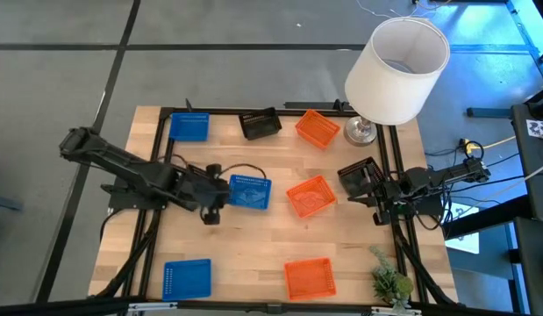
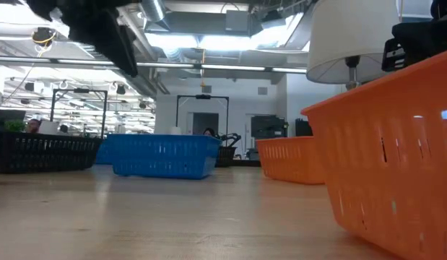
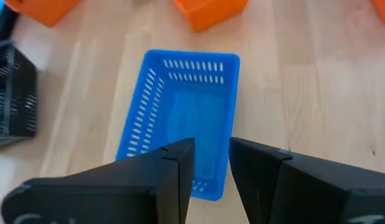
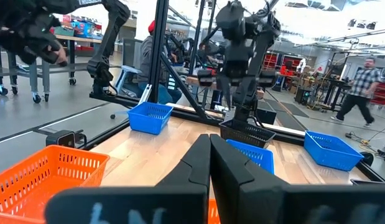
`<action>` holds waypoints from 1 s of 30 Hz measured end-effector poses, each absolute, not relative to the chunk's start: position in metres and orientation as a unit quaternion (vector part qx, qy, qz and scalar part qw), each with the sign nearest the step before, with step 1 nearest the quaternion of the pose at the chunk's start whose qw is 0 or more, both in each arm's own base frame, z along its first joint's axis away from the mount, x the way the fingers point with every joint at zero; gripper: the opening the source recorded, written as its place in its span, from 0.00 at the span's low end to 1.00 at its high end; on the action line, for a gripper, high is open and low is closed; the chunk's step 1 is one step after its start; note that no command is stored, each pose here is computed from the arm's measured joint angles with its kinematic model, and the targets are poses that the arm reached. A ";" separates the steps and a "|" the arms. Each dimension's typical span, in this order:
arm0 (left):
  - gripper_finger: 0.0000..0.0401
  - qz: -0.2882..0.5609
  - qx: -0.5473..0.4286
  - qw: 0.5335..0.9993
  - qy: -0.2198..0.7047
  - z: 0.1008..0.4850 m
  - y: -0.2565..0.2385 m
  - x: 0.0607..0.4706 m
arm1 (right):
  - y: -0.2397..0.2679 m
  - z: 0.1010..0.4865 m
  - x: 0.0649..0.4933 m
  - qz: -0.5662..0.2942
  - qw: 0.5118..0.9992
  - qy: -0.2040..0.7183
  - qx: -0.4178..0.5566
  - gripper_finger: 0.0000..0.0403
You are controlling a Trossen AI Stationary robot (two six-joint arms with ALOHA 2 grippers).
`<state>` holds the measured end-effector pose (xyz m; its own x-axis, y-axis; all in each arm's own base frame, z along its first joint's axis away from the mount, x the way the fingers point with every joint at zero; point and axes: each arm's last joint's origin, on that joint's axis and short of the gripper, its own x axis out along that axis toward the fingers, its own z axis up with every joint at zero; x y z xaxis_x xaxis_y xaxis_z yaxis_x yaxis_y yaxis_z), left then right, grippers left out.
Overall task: Stack baskets by color
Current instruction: Stack the middle blue bin on top of the top blue bin
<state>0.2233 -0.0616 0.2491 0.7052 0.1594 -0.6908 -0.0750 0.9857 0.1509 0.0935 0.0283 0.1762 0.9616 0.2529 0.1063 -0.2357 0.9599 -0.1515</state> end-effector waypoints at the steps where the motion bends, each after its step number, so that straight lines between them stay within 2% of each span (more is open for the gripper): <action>1: 0.23 0.060 0.056 0.919 0.386 0.244 -0.063 0.228 | 0.028 0.176 0.093 0.124 0.988 -0.062 -0.069 0.02; 8: 0.23 0.024 0.056 0.899 0.433 0.209 -0.074 0.253 | 0.028 0.177 0.093 0.123 0.988 -0.066 -0.068 0.02; 16: 0.23 0.030 0.073 0.878 0.472 0.180 -0.078 0.266 | 0.028 0.177 0.093 0.126 0.989 -0.063 -0.038 0.02; 30: 0.22 0.039 0.082 0.893 0.441 0.198 -0.078 0.261 | 0.028 0.177 0.093 0.126 0.990 -0.061 -0.030 0.02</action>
